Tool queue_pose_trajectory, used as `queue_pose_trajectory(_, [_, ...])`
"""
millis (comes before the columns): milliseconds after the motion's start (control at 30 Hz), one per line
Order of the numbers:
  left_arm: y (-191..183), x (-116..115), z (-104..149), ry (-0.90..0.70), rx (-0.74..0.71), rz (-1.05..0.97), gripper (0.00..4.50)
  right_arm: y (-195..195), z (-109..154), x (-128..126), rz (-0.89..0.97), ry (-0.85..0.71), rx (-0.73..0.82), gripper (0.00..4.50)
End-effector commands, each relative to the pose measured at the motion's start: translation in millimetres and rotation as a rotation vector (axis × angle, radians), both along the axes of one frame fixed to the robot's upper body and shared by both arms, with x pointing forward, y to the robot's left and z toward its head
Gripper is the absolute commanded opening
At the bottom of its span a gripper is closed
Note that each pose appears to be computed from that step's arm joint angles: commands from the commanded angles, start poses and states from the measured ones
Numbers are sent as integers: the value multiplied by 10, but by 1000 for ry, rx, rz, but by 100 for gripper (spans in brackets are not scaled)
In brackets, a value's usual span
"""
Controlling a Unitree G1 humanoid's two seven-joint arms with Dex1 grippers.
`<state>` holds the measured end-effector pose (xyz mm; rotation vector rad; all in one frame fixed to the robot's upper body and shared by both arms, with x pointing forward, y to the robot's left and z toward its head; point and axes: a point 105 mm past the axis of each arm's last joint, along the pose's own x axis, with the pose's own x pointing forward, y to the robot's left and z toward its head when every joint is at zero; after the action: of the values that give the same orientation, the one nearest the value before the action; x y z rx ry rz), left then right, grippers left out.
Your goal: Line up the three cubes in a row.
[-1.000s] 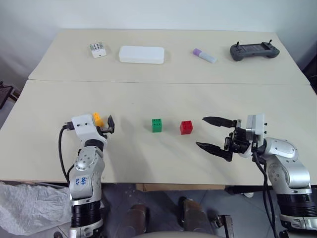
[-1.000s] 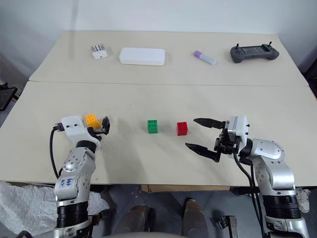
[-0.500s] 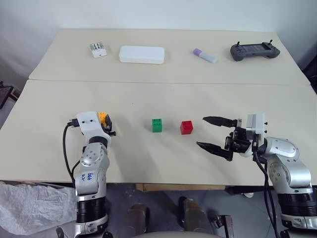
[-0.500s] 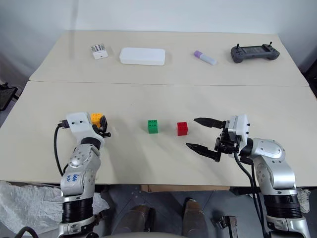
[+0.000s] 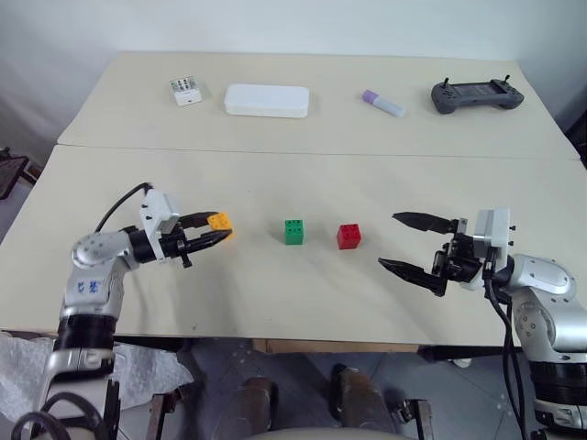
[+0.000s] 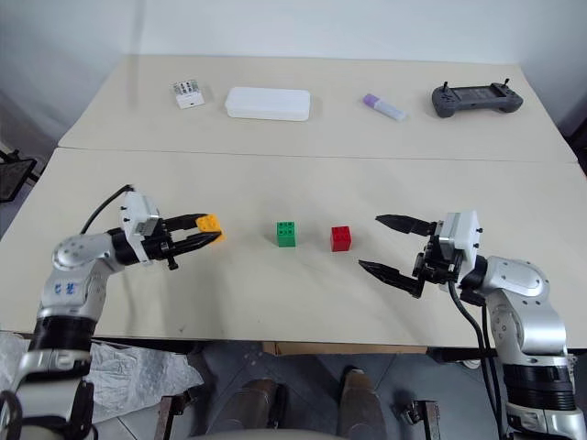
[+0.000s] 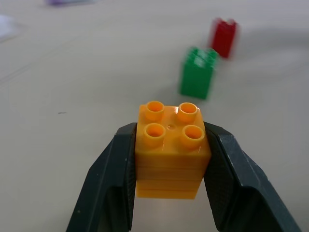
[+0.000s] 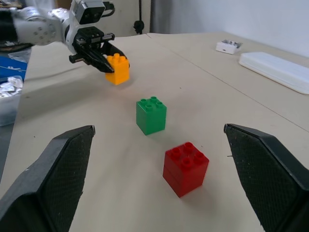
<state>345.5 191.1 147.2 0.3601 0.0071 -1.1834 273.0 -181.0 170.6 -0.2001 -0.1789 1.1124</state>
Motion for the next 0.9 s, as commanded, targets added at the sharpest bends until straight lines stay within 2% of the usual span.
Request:
queue_pose_trajectory(33, [-66,95,119,-22,29,-90,153,-39,120,-70,-9,-55,4,450])
queue_pose_trajectory(167, [-271,160,66,-32,84,-212,153,-50,99,-119,-27,-48,7,450])
queue_pose_trajectory(333, [-392,206,-4,-19,120,-260,153,-80,92,-175,-42,-42,4,450])
queue_pose_trajectory(800, [-247,221,-97,13,155,-211,153,-207,6,-304,-81,7,-13,450])
queue_pose_trajectory(900, [-187,225,-78,14,154,-193,253,-218,0,-321,-81,16,-16,450])
